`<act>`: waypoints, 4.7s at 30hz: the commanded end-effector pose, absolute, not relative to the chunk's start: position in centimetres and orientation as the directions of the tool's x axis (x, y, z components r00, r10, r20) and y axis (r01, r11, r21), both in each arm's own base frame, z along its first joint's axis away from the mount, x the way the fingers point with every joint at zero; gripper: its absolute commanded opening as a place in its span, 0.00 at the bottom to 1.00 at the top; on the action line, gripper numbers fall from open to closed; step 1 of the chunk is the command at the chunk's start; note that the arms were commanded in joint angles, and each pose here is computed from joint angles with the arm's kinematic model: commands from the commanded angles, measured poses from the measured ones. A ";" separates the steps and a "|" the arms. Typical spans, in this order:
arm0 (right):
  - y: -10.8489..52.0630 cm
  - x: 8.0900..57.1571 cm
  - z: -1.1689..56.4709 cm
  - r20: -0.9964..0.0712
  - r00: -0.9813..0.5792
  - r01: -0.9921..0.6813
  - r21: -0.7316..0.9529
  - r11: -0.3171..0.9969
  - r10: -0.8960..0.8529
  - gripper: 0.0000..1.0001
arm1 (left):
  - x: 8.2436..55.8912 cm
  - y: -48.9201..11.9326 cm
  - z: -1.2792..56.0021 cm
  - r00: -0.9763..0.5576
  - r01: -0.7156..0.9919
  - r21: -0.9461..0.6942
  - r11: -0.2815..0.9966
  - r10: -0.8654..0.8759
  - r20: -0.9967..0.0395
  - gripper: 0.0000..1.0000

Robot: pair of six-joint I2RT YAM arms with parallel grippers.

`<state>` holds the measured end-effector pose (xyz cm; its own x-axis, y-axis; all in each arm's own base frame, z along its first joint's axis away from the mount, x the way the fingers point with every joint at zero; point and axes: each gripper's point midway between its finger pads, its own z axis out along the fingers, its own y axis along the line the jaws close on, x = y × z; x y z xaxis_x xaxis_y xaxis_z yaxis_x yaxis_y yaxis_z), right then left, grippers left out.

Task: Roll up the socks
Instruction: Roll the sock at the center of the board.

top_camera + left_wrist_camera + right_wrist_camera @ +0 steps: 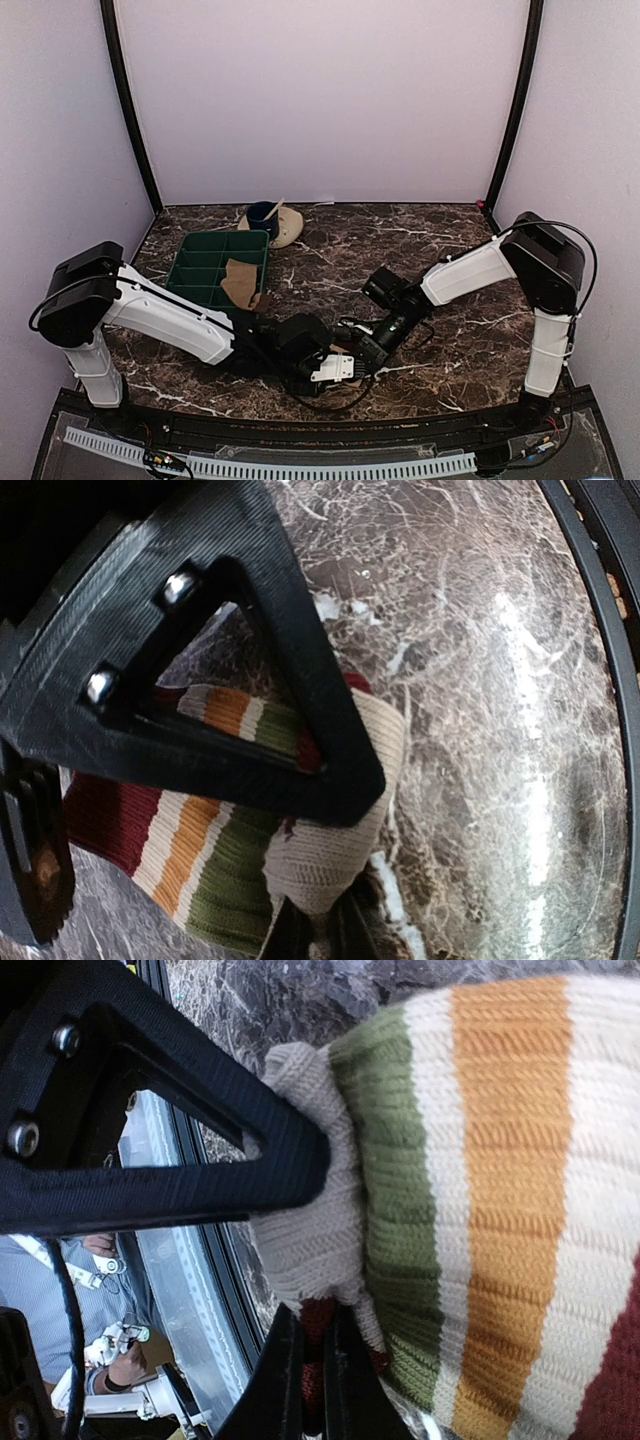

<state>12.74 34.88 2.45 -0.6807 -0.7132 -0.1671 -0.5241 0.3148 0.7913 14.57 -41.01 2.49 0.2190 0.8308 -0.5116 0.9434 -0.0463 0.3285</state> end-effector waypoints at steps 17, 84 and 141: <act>32.6 13.7 0.4 -0.107 -0.736 -0.525 0.714 0.463 -0.669 0.25 | 11.6 -40.5 0.6 0.172 0.984 0.103 -0.143 0.905 -0.389 0.00; 33.5 12.5 9.1 -0.736 -0.201 -0.875 -0.162 0.456 -0.646 0.35 | 16.2 -39.6 2.9 -0.388 0.753 -0.641 0.151 0.888 -0.246 0.00; 36.7 14.2 5.2 -0.542 0.077 -0.843 -0.484 0.235 -0.837 0.46 | 15.8 -39.7 2.5 -0.413 0.692 -0.707 0.149 0.885 -0.217 0.00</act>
<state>13.51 35.72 3.60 0.0589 -0.8549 -0.5154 -0.8614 0.2174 -0.4591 16.06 -40.22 3.13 -0.4200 0.8734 -0.2465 0.7001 0.1390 -0.7004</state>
